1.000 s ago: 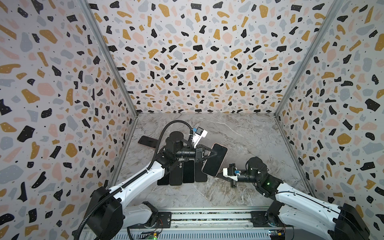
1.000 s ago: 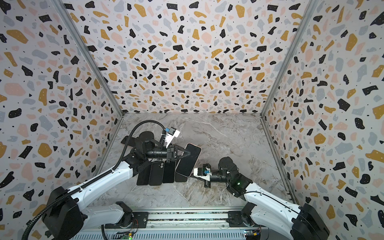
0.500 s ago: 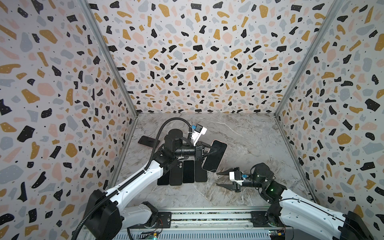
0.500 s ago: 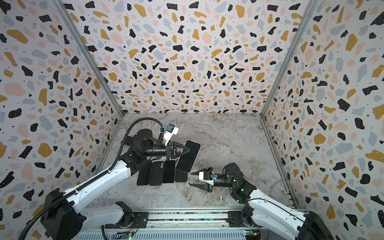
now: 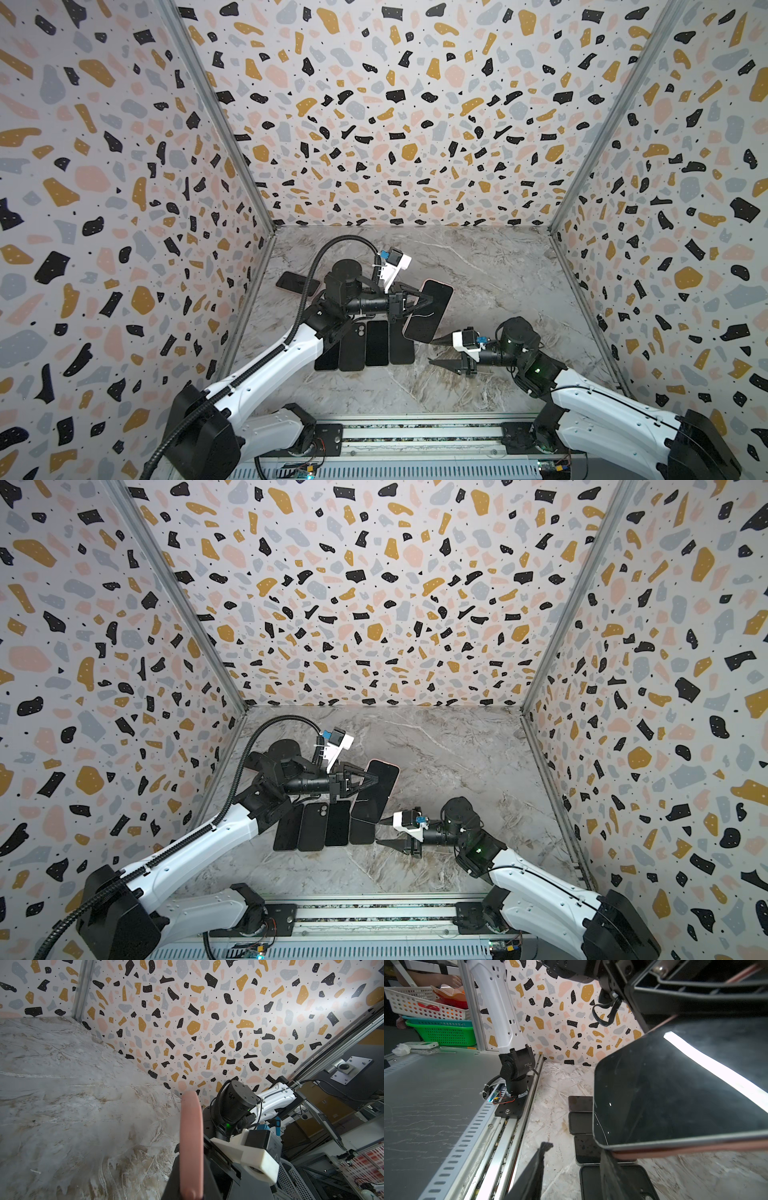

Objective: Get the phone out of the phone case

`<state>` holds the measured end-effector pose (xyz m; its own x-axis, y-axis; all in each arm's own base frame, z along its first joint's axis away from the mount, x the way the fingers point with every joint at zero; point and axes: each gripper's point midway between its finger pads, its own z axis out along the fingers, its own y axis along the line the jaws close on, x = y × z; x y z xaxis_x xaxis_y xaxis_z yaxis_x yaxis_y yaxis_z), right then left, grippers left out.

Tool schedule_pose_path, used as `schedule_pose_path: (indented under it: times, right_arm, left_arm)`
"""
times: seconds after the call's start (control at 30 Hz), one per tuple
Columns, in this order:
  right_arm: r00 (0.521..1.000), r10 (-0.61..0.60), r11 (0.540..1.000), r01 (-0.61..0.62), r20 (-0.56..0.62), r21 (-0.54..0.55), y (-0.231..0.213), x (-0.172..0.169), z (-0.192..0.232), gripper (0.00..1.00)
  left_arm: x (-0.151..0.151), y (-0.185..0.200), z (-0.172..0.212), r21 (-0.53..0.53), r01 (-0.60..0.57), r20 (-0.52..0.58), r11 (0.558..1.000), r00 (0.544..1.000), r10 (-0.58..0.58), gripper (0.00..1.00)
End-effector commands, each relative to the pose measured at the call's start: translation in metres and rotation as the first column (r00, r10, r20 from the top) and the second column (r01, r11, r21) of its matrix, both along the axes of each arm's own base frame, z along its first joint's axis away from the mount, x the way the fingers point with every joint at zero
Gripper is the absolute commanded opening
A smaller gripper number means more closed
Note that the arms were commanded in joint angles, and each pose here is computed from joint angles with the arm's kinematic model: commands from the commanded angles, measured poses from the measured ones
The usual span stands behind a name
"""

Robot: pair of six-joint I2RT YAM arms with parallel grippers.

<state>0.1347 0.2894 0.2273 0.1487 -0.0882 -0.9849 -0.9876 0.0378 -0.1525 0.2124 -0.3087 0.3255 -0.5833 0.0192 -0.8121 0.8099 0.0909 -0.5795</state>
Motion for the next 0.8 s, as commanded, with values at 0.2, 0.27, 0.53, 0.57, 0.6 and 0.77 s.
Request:
schedule_pose_path:
  times: [0.2, 0.27, 0.53, 0.57, 0.6, 0.77]
  right_arm:
    - [0.998, -0.014, 0.993, 0.007, 0.057, 0.119, -0.007, 0.007, 0.045, 0.45]
    - [0.999, -0.008, 0.993, 0.001, 0.053, 0.118, -0.007, 0.006, 0.045, 0.45]
    - [0.992, -0.072, 0.985, 0.087, -0.105, 0.148, -0.02, 0.005, 0.029, 0.46]
    - [0.981, -0.084, 0.979, 0.113, -0.173, 0.167, -0.024, 0.006, 0.027, 0.47]
    - [0.968, -0.098, 0.974, 0.141, -0.233, 0.179, -0.026, 0.008, 0.026, 0.48]
    - [0.828, -0.092, 0.954, 0.231, -0.553, 0.188, -0.027, 0.019, 0.027, 0.52]
  left_arm:
    - [-0.015, 0.001, 0.019, -0.054, 0.052, 0.058, 0.997, 0.997, -0.048, 0.0]
    - [-0.015, 0.0, 0.02, -0.062, 0.051, 0.052, 0.997, 0.997, -0.048, 0.0]
    - [0.011, 0.007, 0.032, -0.127, -0.123, -0.019, 0.984, 0.992, 0.121, 0.0]
    - [0.017, 0.009, 0.034, -0.154, -0.167, -0.046, 0.974, 0.986, 0.161, 0.0]
    - [0.023, 0.012, 0.036, -0.186, -0.208, -0.085, 0.96, 0.977, 0.195, 0.0]
    - [0.035, 0.015, 0.033, -0.325, -0.29, -0.288, 0.9, 0.937, 0.198, 0.0]
